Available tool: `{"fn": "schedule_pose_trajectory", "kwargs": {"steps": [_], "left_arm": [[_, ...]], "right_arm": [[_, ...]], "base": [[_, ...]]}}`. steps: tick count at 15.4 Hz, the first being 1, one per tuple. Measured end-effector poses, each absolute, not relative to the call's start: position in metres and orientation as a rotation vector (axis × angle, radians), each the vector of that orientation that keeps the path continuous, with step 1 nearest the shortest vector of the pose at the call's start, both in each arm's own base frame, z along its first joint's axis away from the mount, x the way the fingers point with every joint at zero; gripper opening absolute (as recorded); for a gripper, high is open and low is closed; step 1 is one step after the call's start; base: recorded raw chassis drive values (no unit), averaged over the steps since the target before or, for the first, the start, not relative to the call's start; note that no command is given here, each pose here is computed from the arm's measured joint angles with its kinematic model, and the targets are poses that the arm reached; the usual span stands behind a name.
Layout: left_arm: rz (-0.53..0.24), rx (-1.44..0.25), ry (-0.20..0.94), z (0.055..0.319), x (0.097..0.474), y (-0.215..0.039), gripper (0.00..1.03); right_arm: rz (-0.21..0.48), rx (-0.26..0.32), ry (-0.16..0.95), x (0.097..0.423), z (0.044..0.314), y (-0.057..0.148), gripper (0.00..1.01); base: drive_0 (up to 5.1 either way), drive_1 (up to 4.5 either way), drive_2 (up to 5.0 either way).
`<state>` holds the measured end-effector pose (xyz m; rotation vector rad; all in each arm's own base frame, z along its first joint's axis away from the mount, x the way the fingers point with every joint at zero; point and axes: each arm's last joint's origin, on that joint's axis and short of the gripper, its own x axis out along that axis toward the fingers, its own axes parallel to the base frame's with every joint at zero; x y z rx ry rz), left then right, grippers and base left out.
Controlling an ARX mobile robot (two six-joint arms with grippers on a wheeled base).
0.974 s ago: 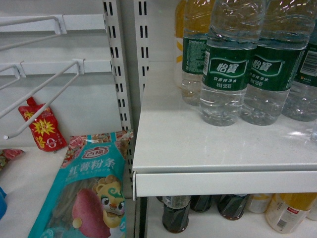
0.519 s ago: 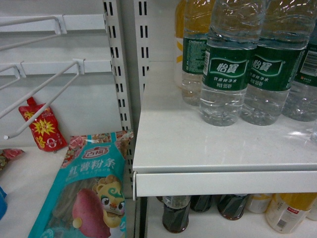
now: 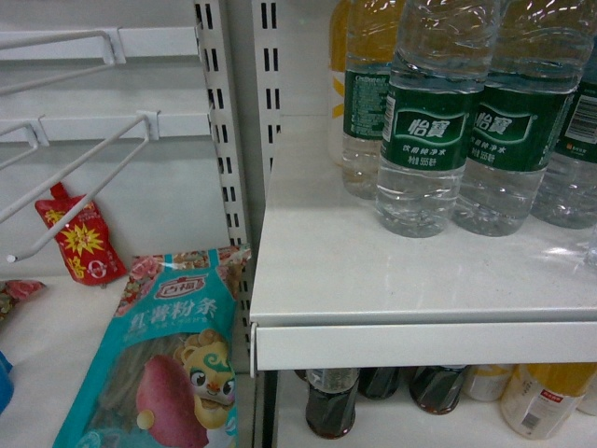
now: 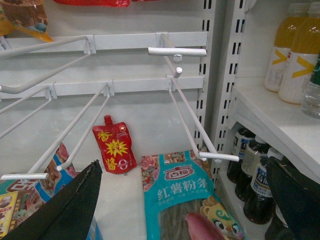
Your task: Move water from second to third shelf
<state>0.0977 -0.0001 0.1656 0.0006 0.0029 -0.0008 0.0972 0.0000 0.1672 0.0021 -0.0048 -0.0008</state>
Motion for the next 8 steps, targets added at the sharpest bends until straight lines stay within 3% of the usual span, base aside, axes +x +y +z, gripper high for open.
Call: {"fn": "schedule_pose_trajectory", "kwargs": {"steps": [8], "left_arm": [[-0.001,0.001,0.002,0.1657,0.0977,-0.0001,0.98]], "right_arm": [[-0.001,0.002,-0.007,0.0972,0.1674,0.0,0.98]], "base": [[0.0,0.0,0.0]]}}
